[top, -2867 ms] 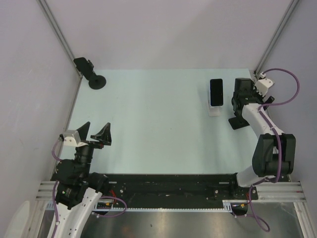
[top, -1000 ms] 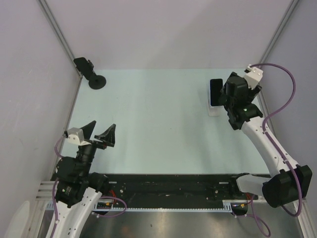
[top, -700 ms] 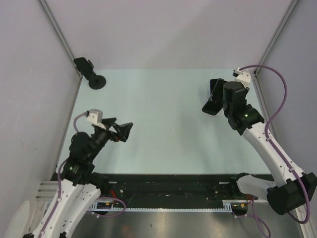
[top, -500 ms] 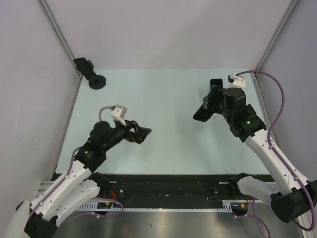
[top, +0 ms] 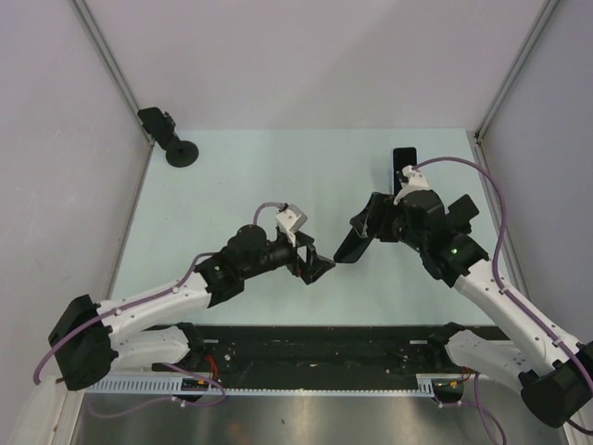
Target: Remove the phone from the phone stand
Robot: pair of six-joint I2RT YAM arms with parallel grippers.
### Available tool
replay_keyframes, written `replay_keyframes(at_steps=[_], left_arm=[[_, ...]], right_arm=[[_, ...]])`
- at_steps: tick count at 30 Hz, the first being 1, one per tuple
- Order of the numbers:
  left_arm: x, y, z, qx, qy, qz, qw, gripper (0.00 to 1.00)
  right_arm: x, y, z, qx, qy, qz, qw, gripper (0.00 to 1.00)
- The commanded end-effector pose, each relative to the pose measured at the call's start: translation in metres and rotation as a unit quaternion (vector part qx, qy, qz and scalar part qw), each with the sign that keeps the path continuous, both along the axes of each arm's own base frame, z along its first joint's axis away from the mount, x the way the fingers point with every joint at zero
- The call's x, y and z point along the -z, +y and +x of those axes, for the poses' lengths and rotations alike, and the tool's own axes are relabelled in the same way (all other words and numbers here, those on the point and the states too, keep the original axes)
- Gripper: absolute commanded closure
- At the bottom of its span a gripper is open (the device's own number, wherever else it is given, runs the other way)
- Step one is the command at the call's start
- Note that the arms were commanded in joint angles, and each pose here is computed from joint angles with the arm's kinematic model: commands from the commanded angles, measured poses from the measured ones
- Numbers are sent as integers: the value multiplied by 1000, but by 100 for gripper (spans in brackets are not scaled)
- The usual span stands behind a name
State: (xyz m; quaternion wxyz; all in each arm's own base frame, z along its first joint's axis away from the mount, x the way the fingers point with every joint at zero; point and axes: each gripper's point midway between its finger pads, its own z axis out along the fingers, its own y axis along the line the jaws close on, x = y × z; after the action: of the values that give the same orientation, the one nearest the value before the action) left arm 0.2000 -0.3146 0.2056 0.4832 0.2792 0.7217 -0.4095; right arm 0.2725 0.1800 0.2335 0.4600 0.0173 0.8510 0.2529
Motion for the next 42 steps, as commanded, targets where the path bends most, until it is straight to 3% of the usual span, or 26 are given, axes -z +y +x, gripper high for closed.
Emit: replay_keyframes(at_steps=[1,5,17,20,23,25,26,29,31,32,34,35,38,42], left_arm=[[-41,-27,5,19,-81,-25,996,0],[-23,-40,11,28,-69,-3,997,1],[23,-45,6,40,-28,35,998,21],[26,-45,5,42,-24,37,998,35],[24,-44,4,43,-26,34,998,63],[21,-43,4,41,-28,31,998,74],[20,-42,4,40,-28,29,998,86],[14,-40,3,35,-29,22,999,100],[11,-36,7,18,-28,18,999,100],[13,-34,6,13,-21,16,1000,100],[9,-30,8,1,-20,9,1000,100],[11,-27,11,-13,-15,8,1000,100],[10,-14,19,-39,-10,2,999,100],[9,13,34,-75,21,-17,997,100]], right_arm=[[-41,28,-4,-40,-52,80,995,100],[-43,38,-10,-62,-54,97,992,100],[-49,38,-16,-66,-66,107,990,100],[-49,40,-16,-70,-65,111,989,100],[-48,40,-16,-70,-62,112,989,100],[-47,41,-15,-69,-61,113,989,100],[-47,41,-15,-68,-61,113,989,100],[-47,41,-15,-70,-62,115,989,100],[-47,42,-17,-74,-62,115,989,89],[-48,41,-17,-73,-64,115,989,73],[-51,40,-19,-75,-69,114,988,54],[-52,37,-19,-74,-75,110,988,36],[-58,28,-21,-62,-86,106,989,11],[-62,6,-26,-36,-98,92,990,0]])
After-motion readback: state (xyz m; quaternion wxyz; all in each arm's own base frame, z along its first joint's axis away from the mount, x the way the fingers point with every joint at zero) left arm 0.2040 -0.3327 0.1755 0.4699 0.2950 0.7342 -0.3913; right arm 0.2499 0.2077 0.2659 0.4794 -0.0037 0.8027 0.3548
